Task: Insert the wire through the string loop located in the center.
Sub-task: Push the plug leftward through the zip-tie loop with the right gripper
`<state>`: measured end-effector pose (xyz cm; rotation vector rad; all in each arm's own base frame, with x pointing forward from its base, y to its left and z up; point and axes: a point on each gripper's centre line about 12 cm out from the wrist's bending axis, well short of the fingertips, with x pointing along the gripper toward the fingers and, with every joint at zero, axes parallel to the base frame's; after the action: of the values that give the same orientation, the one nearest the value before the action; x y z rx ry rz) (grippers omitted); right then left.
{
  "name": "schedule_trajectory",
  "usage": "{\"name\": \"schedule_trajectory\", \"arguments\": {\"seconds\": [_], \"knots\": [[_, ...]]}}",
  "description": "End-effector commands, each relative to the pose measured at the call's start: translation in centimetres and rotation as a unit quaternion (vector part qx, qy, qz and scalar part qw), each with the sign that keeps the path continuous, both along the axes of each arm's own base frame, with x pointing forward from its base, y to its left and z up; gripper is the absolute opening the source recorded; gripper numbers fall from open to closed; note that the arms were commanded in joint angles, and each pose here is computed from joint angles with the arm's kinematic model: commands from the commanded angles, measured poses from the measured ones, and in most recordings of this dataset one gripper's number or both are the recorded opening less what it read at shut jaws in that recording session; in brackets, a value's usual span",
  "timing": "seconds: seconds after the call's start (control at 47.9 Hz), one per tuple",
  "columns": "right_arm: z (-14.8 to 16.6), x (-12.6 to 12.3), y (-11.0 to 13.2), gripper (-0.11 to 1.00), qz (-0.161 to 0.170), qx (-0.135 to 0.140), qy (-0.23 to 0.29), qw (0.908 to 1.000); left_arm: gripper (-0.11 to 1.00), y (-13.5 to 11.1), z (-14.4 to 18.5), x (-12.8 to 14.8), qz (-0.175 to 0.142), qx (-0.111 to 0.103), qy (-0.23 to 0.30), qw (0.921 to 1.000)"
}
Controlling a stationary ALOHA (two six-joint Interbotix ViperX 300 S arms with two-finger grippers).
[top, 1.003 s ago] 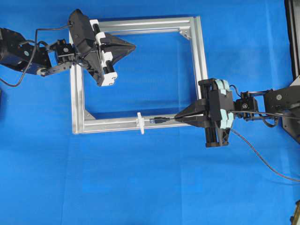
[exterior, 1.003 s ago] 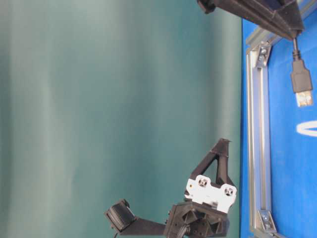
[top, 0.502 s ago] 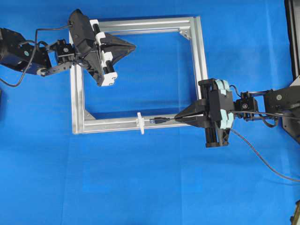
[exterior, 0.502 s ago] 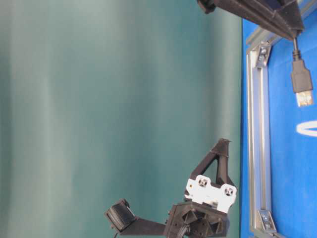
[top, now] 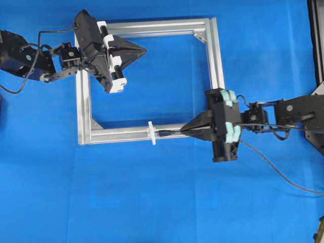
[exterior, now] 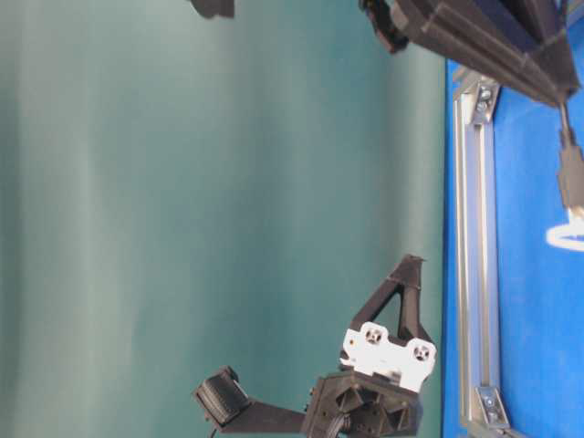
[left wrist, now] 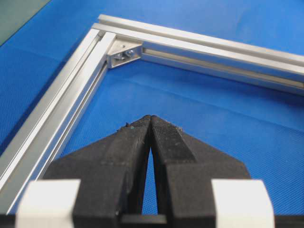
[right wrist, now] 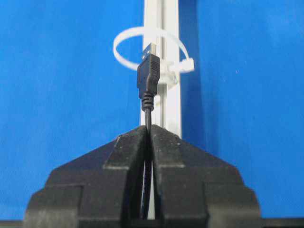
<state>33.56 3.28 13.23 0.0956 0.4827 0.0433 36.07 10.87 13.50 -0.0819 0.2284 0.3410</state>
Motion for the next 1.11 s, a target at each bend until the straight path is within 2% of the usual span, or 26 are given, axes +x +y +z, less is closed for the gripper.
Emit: {"name": "schedule_trajectory", "arguments": {"seconds": [0.0,0.522,1.087], "knots": [[1.1,1.3,0.1,-0.02,0.001,0.0,-0.023,0.9997,0.0,0.0,1.6,0.1,-0.002,0.008,-0.024,0.9997],[1.3,5.4,0.6,-0.02,0.002,0.001,-0.04,0.9992,0.0,0.0,1.6,0.1,-0.001,0.009,-0.024,0.9997],[1.2,5.7,0.7,-0.02,0.003,0.0,-0.04,0.9992,0.0,0.0,1.6,0.1,-0.001,0.008,-0.024,0.9997]]}}
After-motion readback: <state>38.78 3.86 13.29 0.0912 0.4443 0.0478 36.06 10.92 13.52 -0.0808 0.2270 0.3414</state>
